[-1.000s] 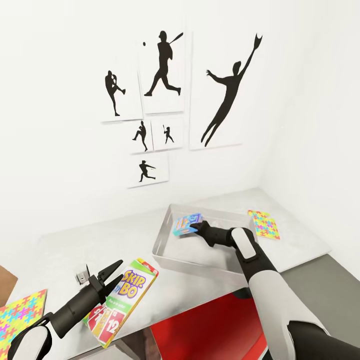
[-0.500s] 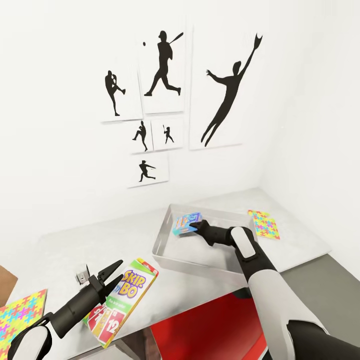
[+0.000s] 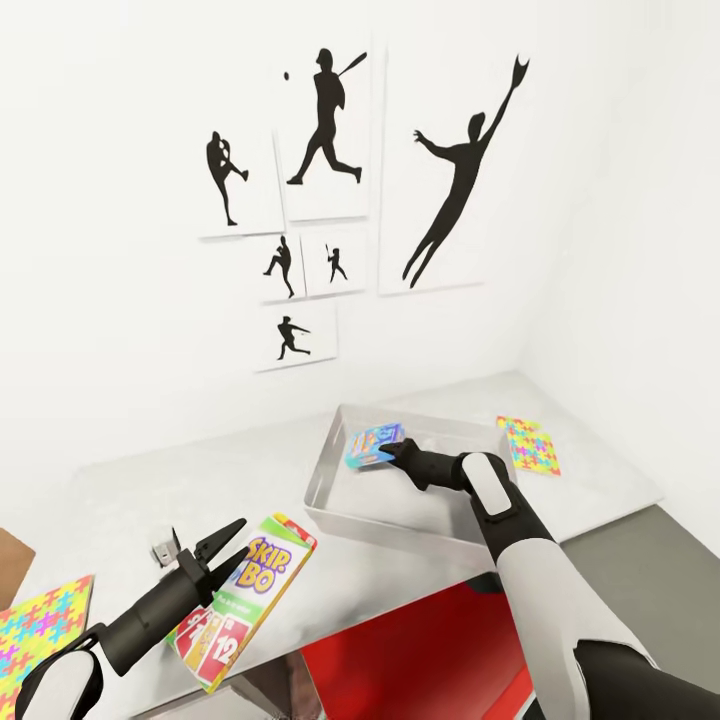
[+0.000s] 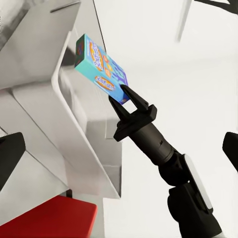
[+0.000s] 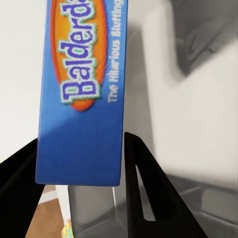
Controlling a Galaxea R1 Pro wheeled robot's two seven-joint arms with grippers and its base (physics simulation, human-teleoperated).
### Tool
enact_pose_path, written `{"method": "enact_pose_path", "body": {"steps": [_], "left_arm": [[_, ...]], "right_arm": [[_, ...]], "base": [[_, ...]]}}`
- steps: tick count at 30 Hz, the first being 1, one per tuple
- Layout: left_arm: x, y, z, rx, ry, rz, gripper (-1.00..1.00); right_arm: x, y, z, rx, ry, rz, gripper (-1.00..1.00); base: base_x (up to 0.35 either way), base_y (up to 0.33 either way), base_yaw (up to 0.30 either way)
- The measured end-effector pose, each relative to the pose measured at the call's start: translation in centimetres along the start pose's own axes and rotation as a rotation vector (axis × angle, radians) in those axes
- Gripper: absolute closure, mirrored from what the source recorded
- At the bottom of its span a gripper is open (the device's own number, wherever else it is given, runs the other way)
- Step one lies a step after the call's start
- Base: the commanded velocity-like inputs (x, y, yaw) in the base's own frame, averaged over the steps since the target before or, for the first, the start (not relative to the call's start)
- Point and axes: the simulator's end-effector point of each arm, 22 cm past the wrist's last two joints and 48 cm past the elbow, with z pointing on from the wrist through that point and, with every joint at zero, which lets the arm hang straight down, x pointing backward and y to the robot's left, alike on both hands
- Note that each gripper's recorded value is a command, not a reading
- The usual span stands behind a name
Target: Put all the toys in the child's room - the three board games (two on the bed and one on the table), the two jigsaw puzzles on the table, and the tennis ball on the table - inside the toy box on the table in the child's room.
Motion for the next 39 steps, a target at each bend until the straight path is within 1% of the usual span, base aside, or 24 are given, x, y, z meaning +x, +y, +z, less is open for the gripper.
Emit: {"method": "enact_pose_path", "body": {"steps": [4,9,14,32,36,39], "left_arm": [[0.1,-0.1,0.0,0.01,0.007,-0.006,-1.0],[0.3,-0.9,0.0,0.054,0.012,-0.013,-1.0],[0.4,-1.2,0.0,0.077,0.015,-0.019,-1.0],[0.6,-0.8,0.0,0.077,0.02,-0.024,-1.0],[0.6,-0.8,0.0,0.076,0.021,-0.024,-1.0],[0.6,-0.8,0.0,0.075,0.021,-0.023,-1.0]], "right_arm": [[0.1,-0.3,0.2,0.003,0.003,0.004,1.0],[0.2,-0.8,0.4,0.008,0.007,0.009,1.0],[0.3,-1.2,0.7,0.013,0.011,0.014,1.0],[0.5,-1.7,1.0,0.017,0.016,0.02,1.0],[0.3,-1.4,1.1,0.014,0.015,0.017,1.0],[-0.2,-0.7,1.1,0.007,0.011,0.01,1.0]], "base": [[0.0,0.0,0.0],[0.0,0.0,0.0],[0.0,0.0,0.0],[0.0,0.0,0.0],[0.0,0.0,0.0],[0.0,0.0,0.0]]}}
